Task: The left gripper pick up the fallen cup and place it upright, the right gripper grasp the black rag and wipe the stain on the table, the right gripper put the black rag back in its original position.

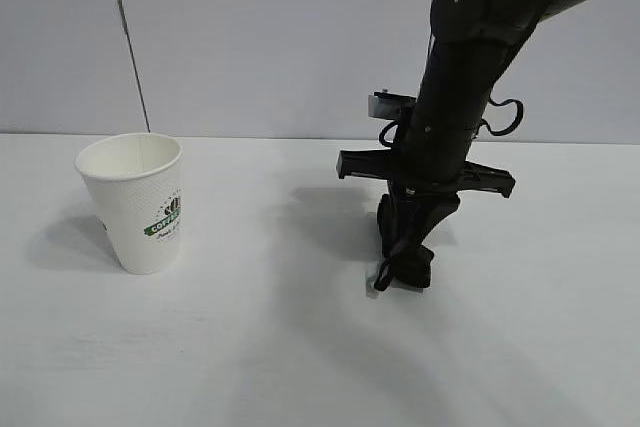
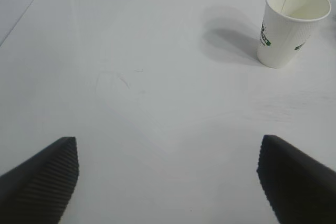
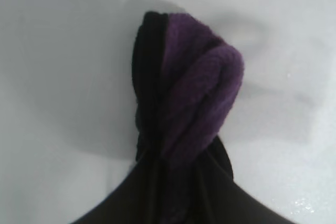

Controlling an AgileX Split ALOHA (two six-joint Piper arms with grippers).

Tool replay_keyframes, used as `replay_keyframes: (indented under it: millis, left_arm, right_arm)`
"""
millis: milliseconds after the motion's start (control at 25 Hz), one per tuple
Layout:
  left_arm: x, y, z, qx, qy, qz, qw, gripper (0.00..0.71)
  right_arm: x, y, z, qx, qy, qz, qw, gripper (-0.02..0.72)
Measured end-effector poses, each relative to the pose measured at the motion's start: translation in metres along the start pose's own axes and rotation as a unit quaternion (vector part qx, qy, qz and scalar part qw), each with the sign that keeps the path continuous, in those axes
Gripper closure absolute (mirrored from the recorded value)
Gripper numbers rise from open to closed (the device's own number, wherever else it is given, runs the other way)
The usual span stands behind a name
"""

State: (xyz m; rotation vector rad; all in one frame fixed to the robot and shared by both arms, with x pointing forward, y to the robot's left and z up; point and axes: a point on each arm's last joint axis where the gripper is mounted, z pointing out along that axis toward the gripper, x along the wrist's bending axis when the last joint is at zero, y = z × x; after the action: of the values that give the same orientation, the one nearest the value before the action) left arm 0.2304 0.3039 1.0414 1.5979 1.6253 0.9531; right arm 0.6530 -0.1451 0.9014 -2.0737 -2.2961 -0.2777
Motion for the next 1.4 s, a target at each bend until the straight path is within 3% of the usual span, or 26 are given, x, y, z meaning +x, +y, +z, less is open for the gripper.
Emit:
replay_keyframes:
  millis: [120, 200, 360, 480, 680, 920, 1400]
  left_arm:
    - [0.0, 0.0, 0.0, 0.0, 0.0, 0.0, 1.0, 0.047]
    - [0.0, 0.0, 0.0, 0.0, 0.0, 0.0, 1.0, 0.047]
    - [0.0, 0.0, 0.0, 0.0, 0.0, 0.0, 1.0, 0.047]
    - [0.0, 0.0, 0.0, 0.0, 0.0, 0.0, 1.0, 0.047]
    - [0.0, 0.0, 0.0, 0.0, 0.0, 0.0, 1.0, 0.047]
    - [0.0, 0.0, 0.0, 0.0, 0.0, 0.0, 1.0, 0.047]
    - [0.0, 0.0, 0.0, 0.0, 0.0, 0.0, 1.0, 0.047]
  right_arm:
    - [0.002, 0.0, -0.002, 0.0, 0.008, -0.011, 1.0, 0.617]
    - [0.004, -0.001, -0.004, 0.003, 0.02, -0.02, 1.0, 0.551]
    - [0.009, -0.001, -0.017, -0.008, 0.039, -0.024, 0.999, 0.211]
    - [0.011, -0.001, -0.03, -0.017, 0.045, -0.025, 0.999, 0.106]
    - [0.016, -0.003, -0.067, -0.052, 0.061, -0.027, 0.996, 0.08]
    - [0.024, -0.019, -0.153, -0.13, 0.081, -0.046, 0.987, 0.081]
    - [0.021, -0.131, -0.332, -0.275, 0.118, -0.096, 0.949, 0.081]
